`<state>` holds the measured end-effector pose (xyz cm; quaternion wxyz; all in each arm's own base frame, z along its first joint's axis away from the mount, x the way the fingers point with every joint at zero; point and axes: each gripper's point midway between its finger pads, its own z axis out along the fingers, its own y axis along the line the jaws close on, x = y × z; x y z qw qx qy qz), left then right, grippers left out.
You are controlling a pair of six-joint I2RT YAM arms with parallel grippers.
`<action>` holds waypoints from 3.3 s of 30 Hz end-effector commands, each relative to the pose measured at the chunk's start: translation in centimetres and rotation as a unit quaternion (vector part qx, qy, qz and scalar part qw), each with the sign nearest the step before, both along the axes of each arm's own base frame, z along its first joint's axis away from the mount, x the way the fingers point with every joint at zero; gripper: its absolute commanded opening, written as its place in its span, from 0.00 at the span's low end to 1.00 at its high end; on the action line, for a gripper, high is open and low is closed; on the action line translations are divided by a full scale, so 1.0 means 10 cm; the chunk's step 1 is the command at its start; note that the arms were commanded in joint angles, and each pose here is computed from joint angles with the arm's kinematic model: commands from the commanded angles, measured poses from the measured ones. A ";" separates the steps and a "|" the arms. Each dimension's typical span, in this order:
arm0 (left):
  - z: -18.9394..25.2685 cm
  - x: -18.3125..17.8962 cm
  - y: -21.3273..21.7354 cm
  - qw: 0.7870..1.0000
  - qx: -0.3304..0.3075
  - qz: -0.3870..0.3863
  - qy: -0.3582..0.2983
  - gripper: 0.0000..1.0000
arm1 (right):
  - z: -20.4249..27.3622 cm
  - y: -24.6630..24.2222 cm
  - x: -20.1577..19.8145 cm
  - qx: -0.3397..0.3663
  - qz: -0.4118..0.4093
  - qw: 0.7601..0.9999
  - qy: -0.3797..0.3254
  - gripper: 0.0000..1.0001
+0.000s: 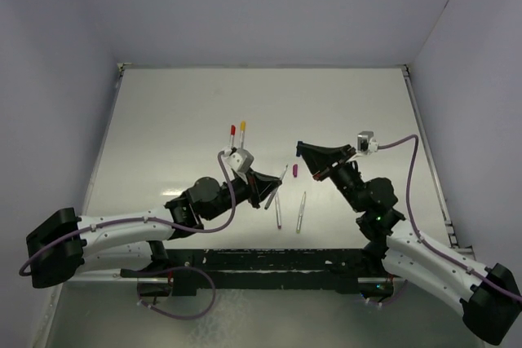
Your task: Insert the pens into the pen caps
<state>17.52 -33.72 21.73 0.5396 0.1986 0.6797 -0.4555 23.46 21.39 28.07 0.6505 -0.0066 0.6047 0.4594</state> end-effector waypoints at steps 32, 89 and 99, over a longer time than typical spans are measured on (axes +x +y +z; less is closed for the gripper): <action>0.48 -0.02 0.04 0.992 -0.123 0.006 -0.023 0.00 | 0.35 0.24 -0.19 0.124 0.098 0.985 -0.069 0.00; 0.52 -0.02 0.14 0.991 -0.132 0.015 -0.028 0.00 | 0.49 0.33 -0.19 0.112 0.109 0.983 -0.102 0.00; 0.55 -0.03 0.09 0.990 -0.134 0.008 -0.031 0.00 | 0.44 0.36 -0.16 0.112 0.111 0.983 -0.097 0.00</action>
